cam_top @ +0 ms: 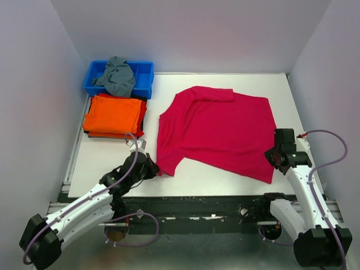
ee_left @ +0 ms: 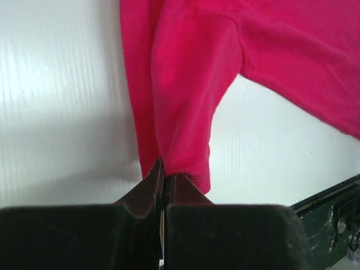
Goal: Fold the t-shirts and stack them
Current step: Flatten out the tshirt
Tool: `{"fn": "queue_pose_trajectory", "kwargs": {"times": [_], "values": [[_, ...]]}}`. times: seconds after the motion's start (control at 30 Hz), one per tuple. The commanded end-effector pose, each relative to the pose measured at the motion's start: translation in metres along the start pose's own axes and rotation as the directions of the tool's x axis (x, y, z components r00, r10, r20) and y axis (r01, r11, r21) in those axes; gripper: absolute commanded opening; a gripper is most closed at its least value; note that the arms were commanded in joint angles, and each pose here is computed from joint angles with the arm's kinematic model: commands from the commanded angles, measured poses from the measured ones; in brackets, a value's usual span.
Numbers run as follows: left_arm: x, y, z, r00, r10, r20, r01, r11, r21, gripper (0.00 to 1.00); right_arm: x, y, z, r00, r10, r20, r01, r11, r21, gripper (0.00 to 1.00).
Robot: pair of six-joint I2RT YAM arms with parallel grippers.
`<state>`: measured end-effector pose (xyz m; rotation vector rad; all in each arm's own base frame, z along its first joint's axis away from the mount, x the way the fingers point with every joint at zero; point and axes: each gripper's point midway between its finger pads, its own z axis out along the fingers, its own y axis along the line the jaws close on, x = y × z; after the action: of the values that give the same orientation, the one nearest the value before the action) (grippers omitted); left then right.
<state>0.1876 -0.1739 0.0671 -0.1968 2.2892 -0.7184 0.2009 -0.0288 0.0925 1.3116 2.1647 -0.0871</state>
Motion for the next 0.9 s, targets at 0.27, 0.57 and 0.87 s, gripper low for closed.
{"fn": "queue_pose_trajectory", "kwargs": {"times": [0.27, 0.57, 0.87], "values": [[0.0, 0.01, -0.036, 0.997, -0.068, 0.047, 0.071, 0.995, -0.065, 0.81, -0.008, 0.079, 0.008, 0.983, -0.183, 0.026, 0.182, 0.932, -0.315, 0.04], [-0.129, -0.034, -0.052, 0.938, 0.187, 0.292, -0.11, 0.959, -0.261, 0.99, -0.014, 0.109, 0.012, 0.975, -0.217, 0.057, 0.221, 0.887, -0.405, 0.04], [-0.201, -0.083, 0.055, 0.94, 0.19, 0.285, -0.17, 0.981, -0.092, 0.73, -0.017, 0.117, 0.025, 0.976, -0.176, 0.129, 0.216, 0.869, -0.445, 0.02]]}}
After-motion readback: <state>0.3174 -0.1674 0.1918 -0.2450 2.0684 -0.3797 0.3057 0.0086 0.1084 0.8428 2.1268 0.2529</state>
